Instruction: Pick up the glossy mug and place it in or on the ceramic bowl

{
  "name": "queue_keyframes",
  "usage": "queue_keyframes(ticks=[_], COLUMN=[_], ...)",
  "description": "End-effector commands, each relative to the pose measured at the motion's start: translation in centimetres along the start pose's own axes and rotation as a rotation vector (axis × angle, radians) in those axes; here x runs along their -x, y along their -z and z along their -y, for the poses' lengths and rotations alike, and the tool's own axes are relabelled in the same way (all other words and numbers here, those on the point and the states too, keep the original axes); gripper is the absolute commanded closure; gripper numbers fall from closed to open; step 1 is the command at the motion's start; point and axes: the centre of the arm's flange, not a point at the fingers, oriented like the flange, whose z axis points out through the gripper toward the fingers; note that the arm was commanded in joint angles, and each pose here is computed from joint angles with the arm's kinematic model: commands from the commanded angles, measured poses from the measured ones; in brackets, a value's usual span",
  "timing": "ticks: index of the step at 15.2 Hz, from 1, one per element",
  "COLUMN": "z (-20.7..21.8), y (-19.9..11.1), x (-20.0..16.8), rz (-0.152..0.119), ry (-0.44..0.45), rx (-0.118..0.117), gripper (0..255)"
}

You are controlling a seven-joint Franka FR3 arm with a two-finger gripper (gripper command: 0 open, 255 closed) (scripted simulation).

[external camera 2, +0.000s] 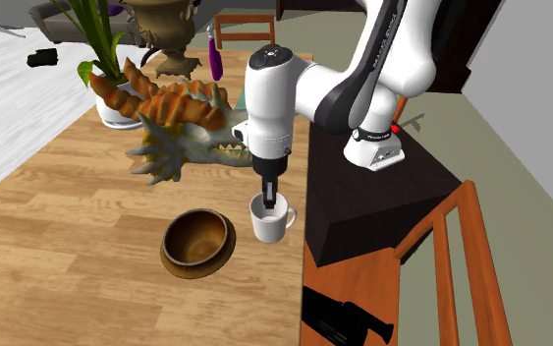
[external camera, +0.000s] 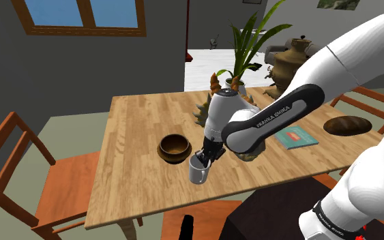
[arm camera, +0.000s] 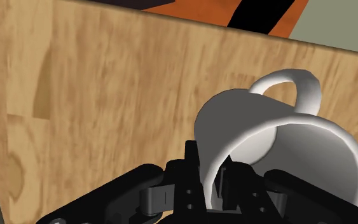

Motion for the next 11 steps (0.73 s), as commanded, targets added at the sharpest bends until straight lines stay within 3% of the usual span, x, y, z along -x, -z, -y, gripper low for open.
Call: queue_keyframes(ticks=[1, 11], z=[0.0, 0.3], y=[1.1, 6.4], x=[-0.1, -0.2], rz=[0.0, 0.0], ry=[0.0, 0.0], rx=[0.0, 0.0], gripper=[255, 255])
